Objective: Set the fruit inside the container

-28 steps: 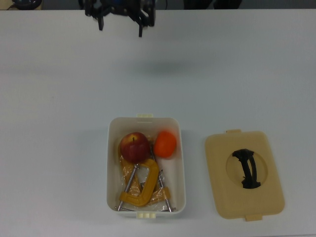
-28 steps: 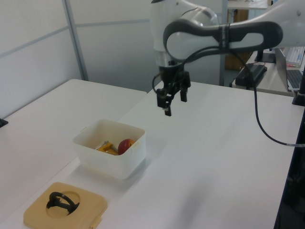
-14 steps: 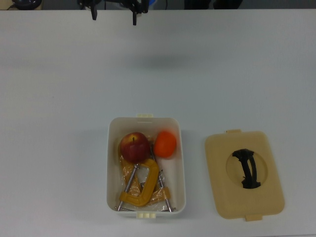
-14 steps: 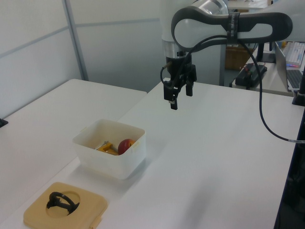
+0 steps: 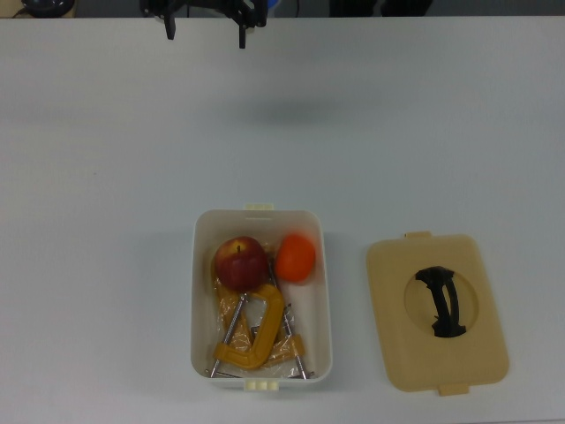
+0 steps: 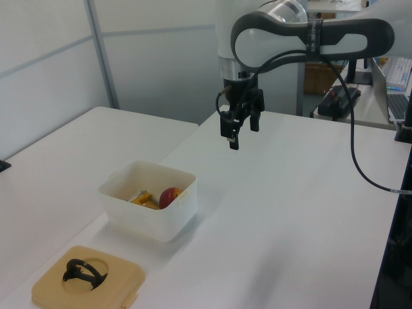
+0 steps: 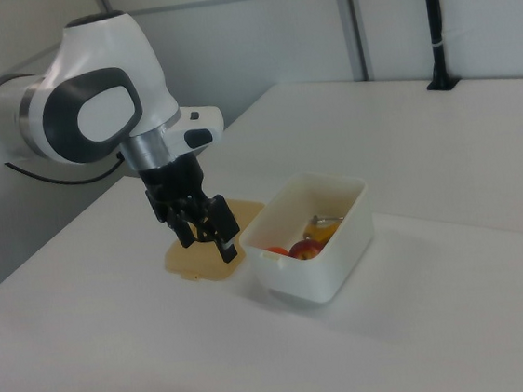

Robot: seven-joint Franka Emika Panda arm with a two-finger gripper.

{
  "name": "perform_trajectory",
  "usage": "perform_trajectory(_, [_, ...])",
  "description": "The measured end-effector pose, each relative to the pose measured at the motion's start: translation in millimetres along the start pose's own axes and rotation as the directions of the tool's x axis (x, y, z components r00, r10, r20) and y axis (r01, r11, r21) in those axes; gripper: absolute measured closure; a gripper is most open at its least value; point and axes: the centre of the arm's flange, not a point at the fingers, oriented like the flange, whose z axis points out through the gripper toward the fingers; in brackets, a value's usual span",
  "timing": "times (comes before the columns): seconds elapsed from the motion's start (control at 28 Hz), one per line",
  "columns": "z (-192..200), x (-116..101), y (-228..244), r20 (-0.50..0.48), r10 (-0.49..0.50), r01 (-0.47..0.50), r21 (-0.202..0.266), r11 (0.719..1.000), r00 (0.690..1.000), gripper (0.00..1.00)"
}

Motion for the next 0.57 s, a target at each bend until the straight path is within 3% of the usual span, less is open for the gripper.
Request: perform_trajectory(0.57, [2.3,0.3,-1.3,0.004,-0.003,0.003,0.0,1.0,1.0,0.0])
